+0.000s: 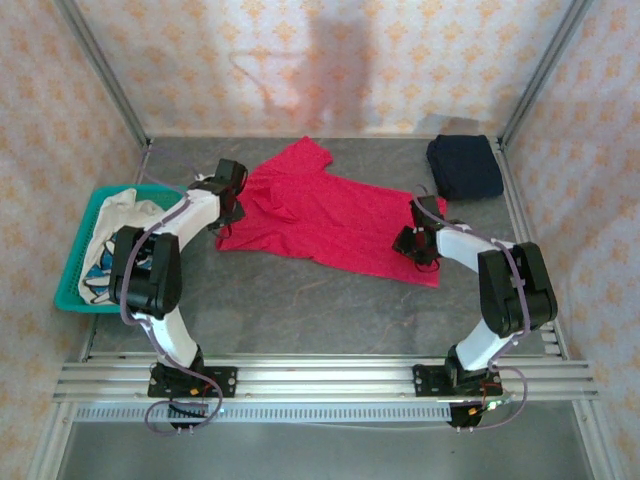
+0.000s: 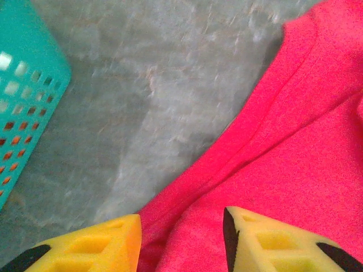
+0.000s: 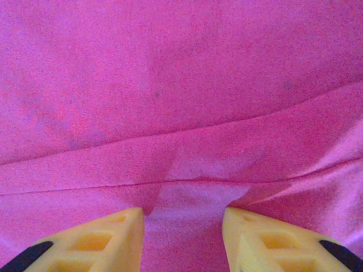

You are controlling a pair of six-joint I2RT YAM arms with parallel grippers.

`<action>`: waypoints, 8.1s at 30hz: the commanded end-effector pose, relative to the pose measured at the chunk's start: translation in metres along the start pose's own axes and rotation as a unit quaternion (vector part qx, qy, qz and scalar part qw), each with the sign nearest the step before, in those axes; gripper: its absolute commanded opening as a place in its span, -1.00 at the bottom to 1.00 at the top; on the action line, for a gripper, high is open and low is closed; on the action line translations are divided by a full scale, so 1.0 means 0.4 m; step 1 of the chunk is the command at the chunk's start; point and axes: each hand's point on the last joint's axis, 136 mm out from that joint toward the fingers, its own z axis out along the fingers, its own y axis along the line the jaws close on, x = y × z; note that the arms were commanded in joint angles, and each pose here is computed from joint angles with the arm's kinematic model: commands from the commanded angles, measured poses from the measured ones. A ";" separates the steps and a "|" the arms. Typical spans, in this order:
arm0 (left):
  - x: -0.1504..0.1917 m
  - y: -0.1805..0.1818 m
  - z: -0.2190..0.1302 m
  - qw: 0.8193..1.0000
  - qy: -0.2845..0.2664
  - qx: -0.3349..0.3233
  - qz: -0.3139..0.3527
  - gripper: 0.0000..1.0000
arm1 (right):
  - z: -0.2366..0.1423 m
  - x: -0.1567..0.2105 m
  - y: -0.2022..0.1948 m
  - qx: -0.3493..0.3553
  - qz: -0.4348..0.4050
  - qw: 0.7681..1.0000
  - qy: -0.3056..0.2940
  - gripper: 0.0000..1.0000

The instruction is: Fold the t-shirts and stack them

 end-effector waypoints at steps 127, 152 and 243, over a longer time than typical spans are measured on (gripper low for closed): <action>0.245 0.110 -0.151 0.997 0.019 0.046 -0.055 0.16 | -0.160 0.002 0.190 -0.104 -0.094 0.990 -0.032 0.03; -0.246 -0.342 0.028 0.998 -0.061 0.018 -0.014 0.46 | -0.180 -0.134 0.100 -0.076 -0.036 0.989 -0.125 0.48; -0.275 -0.314 0.043 0.996 0.010 0.052 -0.068 -1.00 | 0.118 -0.357 -0.002 0.088 -0.049 0.995 -0.014 -0.19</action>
